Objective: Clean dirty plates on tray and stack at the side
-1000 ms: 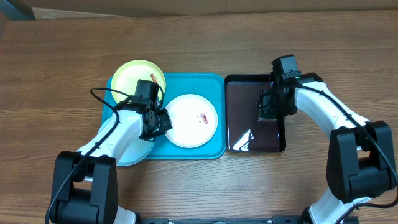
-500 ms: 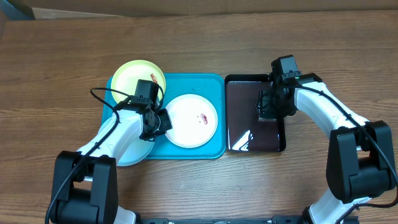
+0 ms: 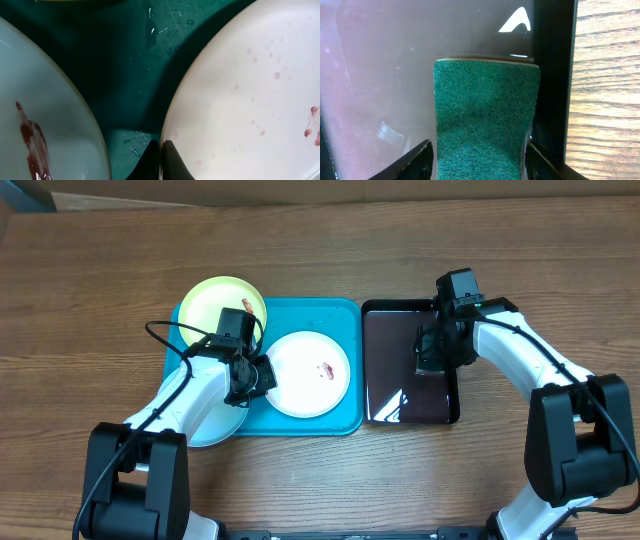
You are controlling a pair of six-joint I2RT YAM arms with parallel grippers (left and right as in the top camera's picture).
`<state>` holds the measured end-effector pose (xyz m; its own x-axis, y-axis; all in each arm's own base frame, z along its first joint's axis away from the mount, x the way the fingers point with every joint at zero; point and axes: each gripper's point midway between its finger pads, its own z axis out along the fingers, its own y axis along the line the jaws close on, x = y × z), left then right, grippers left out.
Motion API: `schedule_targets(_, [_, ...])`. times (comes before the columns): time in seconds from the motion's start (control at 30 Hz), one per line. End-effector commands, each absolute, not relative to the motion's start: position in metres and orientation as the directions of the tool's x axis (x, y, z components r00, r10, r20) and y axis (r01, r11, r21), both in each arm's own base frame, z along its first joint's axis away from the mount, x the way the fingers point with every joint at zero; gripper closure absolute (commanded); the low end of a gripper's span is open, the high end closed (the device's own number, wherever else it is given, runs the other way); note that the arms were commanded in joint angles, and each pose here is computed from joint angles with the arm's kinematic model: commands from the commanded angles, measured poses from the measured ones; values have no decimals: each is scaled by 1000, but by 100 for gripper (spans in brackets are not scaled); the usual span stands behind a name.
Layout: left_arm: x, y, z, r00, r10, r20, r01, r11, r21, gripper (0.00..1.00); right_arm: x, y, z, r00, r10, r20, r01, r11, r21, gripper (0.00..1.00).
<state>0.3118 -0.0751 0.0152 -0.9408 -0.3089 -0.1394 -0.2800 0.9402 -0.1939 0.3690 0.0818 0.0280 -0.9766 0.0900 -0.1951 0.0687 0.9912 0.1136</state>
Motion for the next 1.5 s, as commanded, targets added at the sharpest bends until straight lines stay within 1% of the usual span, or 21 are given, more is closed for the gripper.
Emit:
schedule_targets(0.0, [314, -73, 16, -946, -289, -149, -262, 948, -179, 96, 368, 83, 29, -976, 91, -200, 68, 991, 117, 39])
schedule_targets(0.47, [314, -73, 16, -946, -289, -149, -262, 948, -179, 96, 368, 84, 29, -974, 110, -196, 88, 989, 117, 39])
schedule_targets(0.7, [314, -73, 16, -946, -289, -149, -262, 948, -179, 96, 369, 88, 29, -970, 60, -235, 57, 998, 21, 38])
schedule_targets(0.83, [314, -73, 16, -946, -289, -149, -262, 948, -179, 96, 368, 93, 30, -967, 57, -247, 60, 998, -5, 38])
schedule_targets(1.47, [313, -73, 16, -946, -289, -146, -263, 949, -177, 96, 365, 89, 22, -958, 131, -254, 137, 990, -6, 39])
